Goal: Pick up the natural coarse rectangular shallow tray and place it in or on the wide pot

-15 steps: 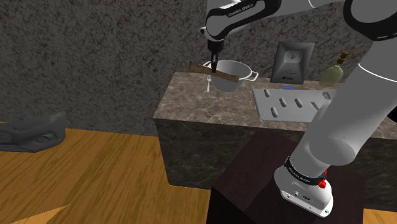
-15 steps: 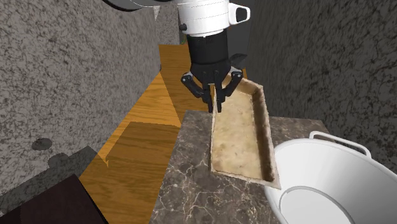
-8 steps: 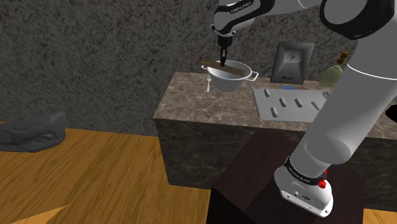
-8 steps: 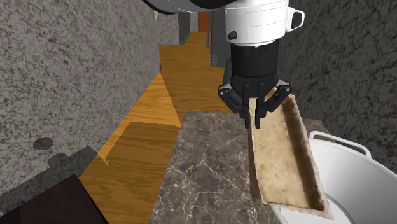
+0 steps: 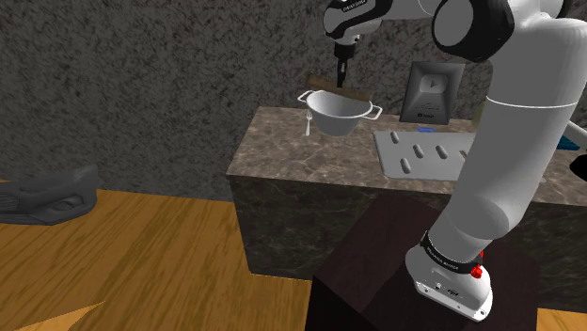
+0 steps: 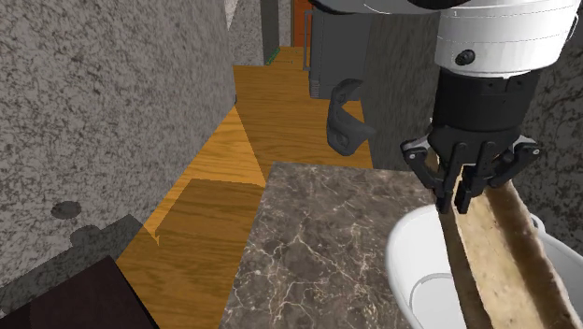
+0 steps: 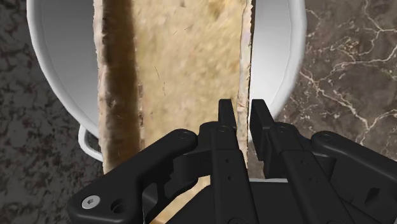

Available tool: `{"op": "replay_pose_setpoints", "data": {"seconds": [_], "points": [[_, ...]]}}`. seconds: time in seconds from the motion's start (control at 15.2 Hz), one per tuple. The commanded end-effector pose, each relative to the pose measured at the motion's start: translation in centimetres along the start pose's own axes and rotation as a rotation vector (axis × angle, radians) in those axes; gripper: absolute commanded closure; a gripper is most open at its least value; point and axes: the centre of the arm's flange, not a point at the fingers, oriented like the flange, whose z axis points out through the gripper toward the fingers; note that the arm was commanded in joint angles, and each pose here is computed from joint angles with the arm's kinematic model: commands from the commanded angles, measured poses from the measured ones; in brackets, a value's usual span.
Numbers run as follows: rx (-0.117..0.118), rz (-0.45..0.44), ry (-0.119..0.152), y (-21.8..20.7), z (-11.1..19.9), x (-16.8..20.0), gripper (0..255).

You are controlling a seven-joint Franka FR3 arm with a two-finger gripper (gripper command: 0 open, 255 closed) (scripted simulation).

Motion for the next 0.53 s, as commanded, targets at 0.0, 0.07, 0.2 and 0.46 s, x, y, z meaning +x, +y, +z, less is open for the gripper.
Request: {"op": "replay_pose_setpoints", "data": {"seconds": [0.0, 0.07, 0.2, 0.46], "points": [[-0.001, -0.002, 0.000, 2.7, 0.1, -1.3, 255], [-0.001, -0.002, 0.000, 2.6, 0.6, -1.3, 255], [-0.001, -0.002, 0.000, 2.4, 1.7, -1.3, 255], [-0.001, -0.002, 0.000, 2.1, 3.7, -1.3, 255]]}}
